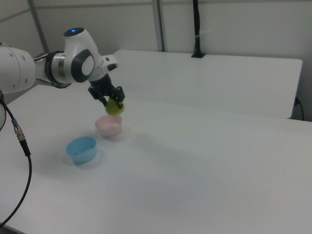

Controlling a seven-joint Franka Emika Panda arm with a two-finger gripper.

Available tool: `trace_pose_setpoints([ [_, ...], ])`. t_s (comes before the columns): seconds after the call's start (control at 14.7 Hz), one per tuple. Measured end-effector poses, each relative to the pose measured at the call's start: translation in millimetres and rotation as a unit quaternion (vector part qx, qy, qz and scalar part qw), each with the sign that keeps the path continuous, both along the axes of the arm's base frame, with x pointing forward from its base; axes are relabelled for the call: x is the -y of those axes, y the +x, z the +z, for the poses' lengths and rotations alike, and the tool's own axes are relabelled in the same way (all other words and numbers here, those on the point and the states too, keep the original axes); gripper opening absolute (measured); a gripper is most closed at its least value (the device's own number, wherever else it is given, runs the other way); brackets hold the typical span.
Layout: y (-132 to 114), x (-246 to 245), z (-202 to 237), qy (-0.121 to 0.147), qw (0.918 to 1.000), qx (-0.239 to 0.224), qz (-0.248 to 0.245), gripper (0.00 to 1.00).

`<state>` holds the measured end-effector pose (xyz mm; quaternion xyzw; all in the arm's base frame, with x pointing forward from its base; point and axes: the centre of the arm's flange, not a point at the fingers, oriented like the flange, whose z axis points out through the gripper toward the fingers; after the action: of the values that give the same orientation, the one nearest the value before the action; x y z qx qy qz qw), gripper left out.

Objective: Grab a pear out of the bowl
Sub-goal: 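Carry the pear away from the bowls and lower it onto the table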

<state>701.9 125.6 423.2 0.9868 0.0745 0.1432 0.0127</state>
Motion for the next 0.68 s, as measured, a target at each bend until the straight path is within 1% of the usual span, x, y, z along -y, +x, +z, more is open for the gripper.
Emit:
trace_pose_setpoints([
  [0.2,6,42,-4,-0.008,0.9999,-0.003,-0.015,0.72],
  [0.27,8,70,-5,-0.013,0.9997,-0.004,-0.018,0.72],
  [0.47,11,120,-7,-0.023,0.9995,-0.007,-0.02,0.72],
  [0.68,14,163,-14,-0.029,0.9991,0.003,-0.03,0.72],
])
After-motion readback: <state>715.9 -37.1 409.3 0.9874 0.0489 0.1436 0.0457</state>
